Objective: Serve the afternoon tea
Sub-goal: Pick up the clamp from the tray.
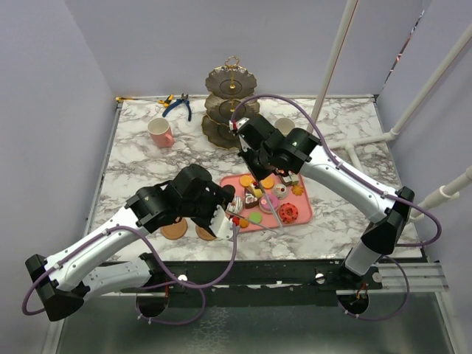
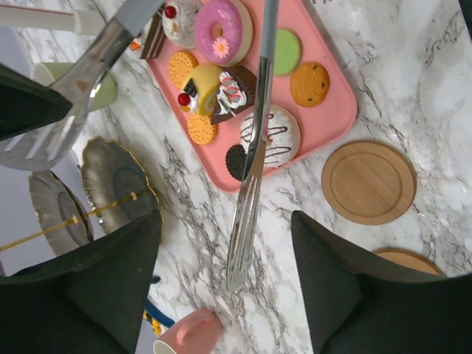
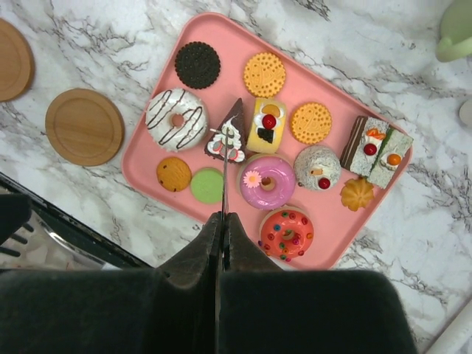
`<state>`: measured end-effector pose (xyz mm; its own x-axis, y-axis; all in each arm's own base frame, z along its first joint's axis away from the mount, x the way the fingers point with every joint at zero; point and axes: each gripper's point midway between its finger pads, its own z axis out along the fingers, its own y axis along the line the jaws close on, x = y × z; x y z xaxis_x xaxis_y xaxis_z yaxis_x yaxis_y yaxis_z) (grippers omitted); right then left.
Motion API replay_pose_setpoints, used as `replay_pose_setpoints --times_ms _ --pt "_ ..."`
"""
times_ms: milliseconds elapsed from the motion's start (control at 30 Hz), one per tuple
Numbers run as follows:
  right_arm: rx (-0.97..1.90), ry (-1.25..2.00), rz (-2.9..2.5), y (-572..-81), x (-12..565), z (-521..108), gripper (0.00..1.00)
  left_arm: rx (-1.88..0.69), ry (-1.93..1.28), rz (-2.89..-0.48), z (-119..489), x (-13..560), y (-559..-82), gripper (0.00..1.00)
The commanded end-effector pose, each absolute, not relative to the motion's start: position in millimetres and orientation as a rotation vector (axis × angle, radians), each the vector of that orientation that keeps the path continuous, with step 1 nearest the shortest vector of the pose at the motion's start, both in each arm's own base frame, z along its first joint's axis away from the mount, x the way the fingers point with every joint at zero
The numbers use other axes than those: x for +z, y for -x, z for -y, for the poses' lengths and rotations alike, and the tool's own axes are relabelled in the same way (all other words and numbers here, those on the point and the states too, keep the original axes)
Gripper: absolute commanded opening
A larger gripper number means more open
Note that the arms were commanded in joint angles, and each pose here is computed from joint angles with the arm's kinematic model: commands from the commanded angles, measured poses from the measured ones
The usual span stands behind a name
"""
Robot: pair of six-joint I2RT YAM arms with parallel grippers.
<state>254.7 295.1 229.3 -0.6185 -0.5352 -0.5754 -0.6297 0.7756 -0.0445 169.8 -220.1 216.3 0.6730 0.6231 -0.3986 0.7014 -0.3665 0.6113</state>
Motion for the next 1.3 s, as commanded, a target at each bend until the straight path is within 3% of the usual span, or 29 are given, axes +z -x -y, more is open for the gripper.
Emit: replay_pose_setpoints --times_ms 0,133,333,433,467,533,600,833,1100,1267 --pt "0.208 0.960 -2.376 -245 239 -300 0.01 -0.060 -2.169 -1.018 213 214 -172 0.68" --pt "0.194 1.000 -2.355 -242 245 -309 0.00 -0.056 -2.212 -1.013 213 206 -172 0.54" --pt "0.179 1.020 -2.342 -239 245 -314 0.01 -0.076 -2.205 -1.041 218 203 -172 0.12" --pt "0.197 1.007 -2.321 -240 249 -315 0.01 -0.106 -2.157 -1.076 221 204 -170 0.02" --pt "0.205 0.998 -2.308 -240 253 -315 0.07 -0.136 -2.127 -1.103 223 204 -168 0.00" --pt "0.245 0.977 -2.263 -241 265 -318 0.24 -0.205 -2.067 -1.154 227 204 -162 0.00" --pt "0.290 0.953 -2.207 -241 281 -318 0.53 -0.297 -1.978 -1.229 232 205 -155 0.00" --pt "0.460 0.862 -1.970 -230 354 -307 0.99 -0.604 -1.550 -1.408 262 235 -145 0.00" --pt "0.783 0.761 -1.646 -178 451 -276 1.00 -0.801 -0.951 -1.516 267 298 -171 0.00" --pt "0.987 0.821 -1.544 -139 461 -274 1.00 -0.886 -0.730 -1.487 266 352 -190 0.00"
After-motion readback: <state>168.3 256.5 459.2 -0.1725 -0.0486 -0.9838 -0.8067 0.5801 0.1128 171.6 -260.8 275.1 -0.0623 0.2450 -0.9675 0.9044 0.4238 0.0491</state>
